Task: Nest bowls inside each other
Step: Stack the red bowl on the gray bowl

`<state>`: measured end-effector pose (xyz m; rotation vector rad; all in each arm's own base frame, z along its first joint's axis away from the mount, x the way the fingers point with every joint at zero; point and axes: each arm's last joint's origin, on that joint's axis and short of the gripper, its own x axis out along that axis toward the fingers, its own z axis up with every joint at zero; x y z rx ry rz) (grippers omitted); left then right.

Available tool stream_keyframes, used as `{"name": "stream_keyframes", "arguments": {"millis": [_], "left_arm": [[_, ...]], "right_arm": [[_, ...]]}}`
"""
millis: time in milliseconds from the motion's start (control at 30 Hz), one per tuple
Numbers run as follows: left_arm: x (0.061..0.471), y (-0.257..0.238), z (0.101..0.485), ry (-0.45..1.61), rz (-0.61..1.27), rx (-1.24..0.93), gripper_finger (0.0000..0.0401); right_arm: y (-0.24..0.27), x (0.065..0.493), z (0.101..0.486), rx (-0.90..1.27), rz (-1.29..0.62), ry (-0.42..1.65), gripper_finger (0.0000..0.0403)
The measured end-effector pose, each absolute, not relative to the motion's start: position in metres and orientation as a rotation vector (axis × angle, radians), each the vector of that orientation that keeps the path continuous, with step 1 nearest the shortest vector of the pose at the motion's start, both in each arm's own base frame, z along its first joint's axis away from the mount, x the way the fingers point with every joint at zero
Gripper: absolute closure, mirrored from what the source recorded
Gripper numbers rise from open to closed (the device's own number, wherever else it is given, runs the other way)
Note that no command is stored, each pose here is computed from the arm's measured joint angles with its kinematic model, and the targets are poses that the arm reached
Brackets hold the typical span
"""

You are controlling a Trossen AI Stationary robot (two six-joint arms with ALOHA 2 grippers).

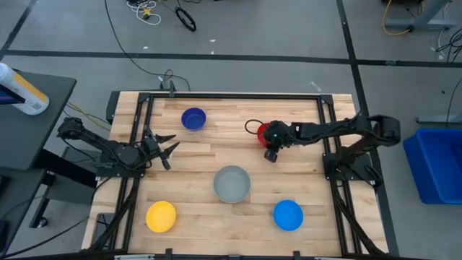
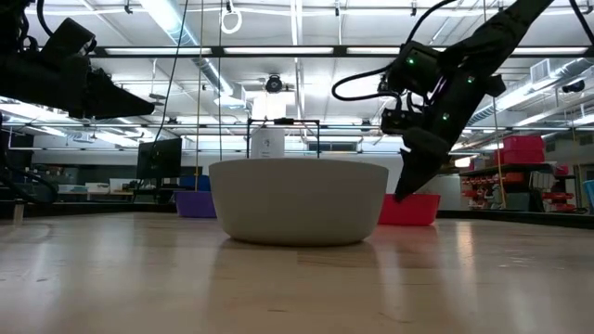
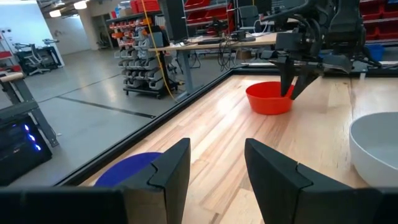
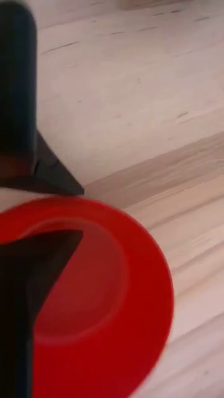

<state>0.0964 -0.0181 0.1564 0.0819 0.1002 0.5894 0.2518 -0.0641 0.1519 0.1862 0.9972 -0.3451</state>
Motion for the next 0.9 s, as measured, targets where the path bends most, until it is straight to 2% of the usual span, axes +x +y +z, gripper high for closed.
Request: {"name": "stream_keyframes", "arguments": {"millis": [100,167,533,900], "left_arm": [[0.096,-0.018,0.156,0.100,0.590,0.079,0.0238],[0.096,-0.018,0.156,0.100,0.590,0.079,0.0238],[0.096,-0.018,0.156,0.101,0.590,0.077,0.0238],[0.097,-0.018,0.155,0.103,0.596,0.065,0.0238]], "right_arm": [[-0.064,0.253,0.147,0.183,-0.347,1.017,0.0378],[-0.063,0.255,0.145,0.171,-0.355,1.019,0.0392],[-0.028,0.282,0.160,0.059,-0.217,0.817,0.0400],[0.030,0.313,0.215,-0.052,-0.125,0.695,0.0401]]}}
